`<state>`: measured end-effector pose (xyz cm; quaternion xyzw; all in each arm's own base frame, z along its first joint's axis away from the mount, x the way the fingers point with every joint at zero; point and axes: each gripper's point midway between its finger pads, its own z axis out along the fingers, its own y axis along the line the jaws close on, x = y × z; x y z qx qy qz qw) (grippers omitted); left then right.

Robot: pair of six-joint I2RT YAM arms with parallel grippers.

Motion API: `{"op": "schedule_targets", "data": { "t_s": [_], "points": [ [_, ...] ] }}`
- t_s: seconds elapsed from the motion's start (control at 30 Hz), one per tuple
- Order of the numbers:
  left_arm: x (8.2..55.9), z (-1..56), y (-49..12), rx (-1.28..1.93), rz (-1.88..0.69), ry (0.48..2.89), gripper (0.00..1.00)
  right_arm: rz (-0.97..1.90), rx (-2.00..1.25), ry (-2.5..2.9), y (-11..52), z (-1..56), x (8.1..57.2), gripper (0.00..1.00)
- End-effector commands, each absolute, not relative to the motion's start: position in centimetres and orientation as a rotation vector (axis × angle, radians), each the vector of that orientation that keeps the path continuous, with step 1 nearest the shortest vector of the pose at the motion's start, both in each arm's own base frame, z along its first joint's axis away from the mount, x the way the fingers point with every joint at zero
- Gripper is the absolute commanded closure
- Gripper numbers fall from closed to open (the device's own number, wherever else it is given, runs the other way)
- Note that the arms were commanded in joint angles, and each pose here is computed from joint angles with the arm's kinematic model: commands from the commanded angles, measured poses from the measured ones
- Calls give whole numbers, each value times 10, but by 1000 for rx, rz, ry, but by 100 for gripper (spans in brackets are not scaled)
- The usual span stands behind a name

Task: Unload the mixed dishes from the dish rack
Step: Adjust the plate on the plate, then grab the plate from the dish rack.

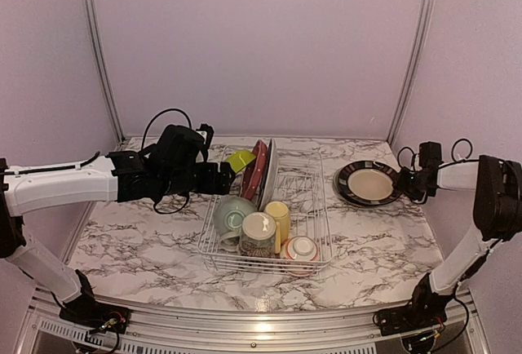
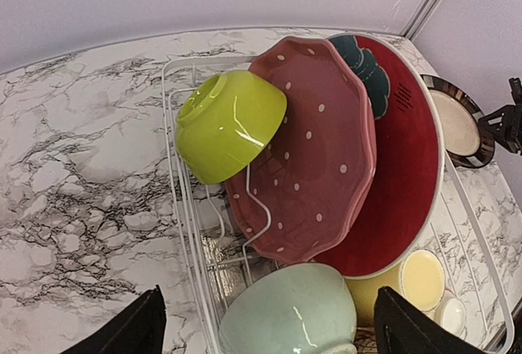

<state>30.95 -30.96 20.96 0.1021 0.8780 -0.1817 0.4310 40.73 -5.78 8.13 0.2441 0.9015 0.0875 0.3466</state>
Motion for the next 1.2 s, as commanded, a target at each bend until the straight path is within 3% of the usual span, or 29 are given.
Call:
{"op": "schedule_targets", "data": {
  "t_s": [0.0,0.2,0.43,0.7,0.87,1.17],
  "points": [
    [306,208,-297,244,-418,2199,9,295,598,2303,-52,90,425,64],
    [307,206,-301,248,-424,2203,9,336,585,2330,-43,76,428,80],
    [308,207,-302,249,-425,2202,9,338,569,2327,-39,79,423,80],
    [310,205,-303,250,-418,2202,6,18,551,2301,-59,127,401,33],
    [312,206,-309,252,-432,2198,6,41,462,2249,-23,166,394,25],
    [310,208,-308,249,-449,2193,5,432,108,2182,162,226,382,19]
  ]
}}
